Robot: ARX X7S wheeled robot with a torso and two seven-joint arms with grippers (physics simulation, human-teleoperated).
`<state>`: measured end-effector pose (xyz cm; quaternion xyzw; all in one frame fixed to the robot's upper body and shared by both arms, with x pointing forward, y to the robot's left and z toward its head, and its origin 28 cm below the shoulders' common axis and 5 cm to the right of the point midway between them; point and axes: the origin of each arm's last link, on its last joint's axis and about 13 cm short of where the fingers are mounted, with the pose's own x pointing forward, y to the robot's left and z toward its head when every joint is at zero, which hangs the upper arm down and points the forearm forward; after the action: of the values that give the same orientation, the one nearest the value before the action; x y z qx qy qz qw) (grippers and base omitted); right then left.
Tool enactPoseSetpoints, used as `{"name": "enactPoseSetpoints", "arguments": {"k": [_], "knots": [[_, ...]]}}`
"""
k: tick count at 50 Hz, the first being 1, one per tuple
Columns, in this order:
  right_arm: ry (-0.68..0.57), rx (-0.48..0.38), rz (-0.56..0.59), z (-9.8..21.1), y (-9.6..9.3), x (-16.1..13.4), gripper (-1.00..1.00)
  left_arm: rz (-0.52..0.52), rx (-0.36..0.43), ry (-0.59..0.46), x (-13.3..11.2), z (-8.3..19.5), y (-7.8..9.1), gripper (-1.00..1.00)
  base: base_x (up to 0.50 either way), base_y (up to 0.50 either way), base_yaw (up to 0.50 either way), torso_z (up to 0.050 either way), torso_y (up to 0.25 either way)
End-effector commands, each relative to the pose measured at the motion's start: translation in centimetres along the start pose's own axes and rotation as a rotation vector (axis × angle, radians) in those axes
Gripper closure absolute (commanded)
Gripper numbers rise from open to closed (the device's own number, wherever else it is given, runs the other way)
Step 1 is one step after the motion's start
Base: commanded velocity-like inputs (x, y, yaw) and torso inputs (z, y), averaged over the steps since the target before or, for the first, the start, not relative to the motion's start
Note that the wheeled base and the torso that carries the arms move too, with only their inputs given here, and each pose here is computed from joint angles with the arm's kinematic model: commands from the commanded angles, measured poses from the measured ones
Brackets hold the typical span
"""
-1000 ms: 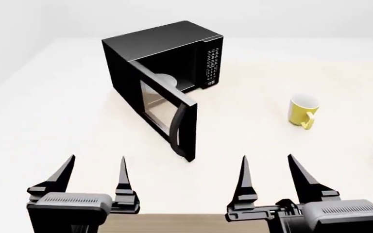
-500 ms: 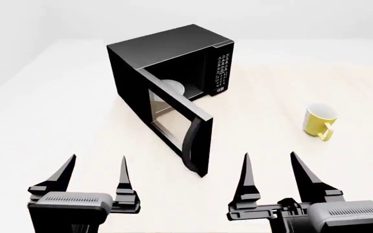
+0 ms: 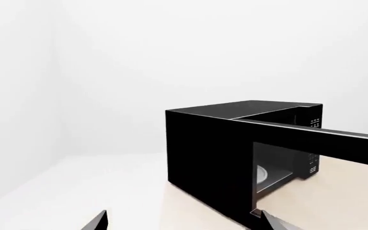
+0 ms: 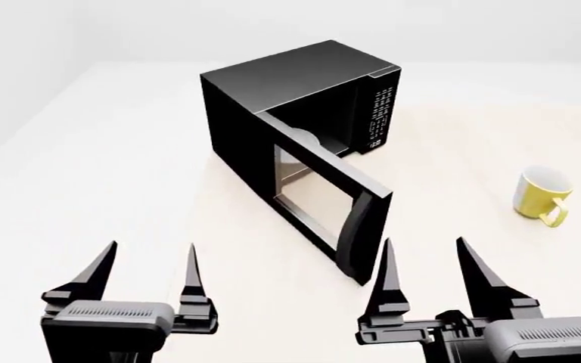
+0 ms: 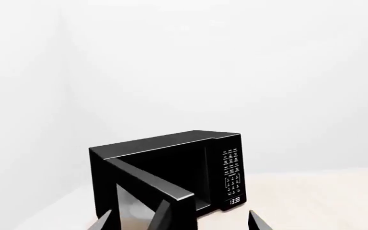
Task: Close the microwave.
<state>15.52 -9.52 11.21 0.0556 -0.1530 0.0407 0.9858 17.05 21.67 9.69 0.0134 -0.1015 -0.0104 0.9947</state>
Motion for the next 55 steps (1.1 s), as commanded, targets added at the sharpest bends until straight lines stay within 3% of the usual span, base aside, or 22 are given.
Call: {"name": "enactPoseSetpoints", "arguments": {"k": [1, 20, 31, 40, 55], "knots": [[-0.010, -0.002, 0.005, 0.1, 0.0, 0.1, -1.00, -0.005, -0.001, -0.001, 0.0, 0.0, -0.1, -1.00, 0.00, 0.00, 0.00, 0.000, 0.000], [-0.015, -0.024, 0.008, 0.2, 0.0, 0.0, -1.00, -0.007, -0.004, -0.001, 0.0, 0.0, 0.0, -1.00, 0.26, 0.01, 0.00, 0.000, 0.001], [-0.019, -0.018, -0.003, 0.1, -0.1, 0.1, -1.00, -0.007, -0.004, -0.001, 0.0, 0.0, 0.0, -1.00, 0.00, 0.50, 0.00, 0.000, 0.000], [-0.024, -0.014, 0.000, 0.4, 0.1, -0.1, -1.00, -0.003, -0.004, -0.002, 0.0, 0.0, 0.0, -1.00, 0.01, 0.00, 0.00, 0.000, 0.000], [0.004, -0.048, -0.032, 1.7, 0.2, -0.4, -1.00, -0.004, -0.003, -0.001, 0.1, 0.0, 0.0, -1.00, 0.32, 0.00, 0.00, 0.000, 0.000]]}}
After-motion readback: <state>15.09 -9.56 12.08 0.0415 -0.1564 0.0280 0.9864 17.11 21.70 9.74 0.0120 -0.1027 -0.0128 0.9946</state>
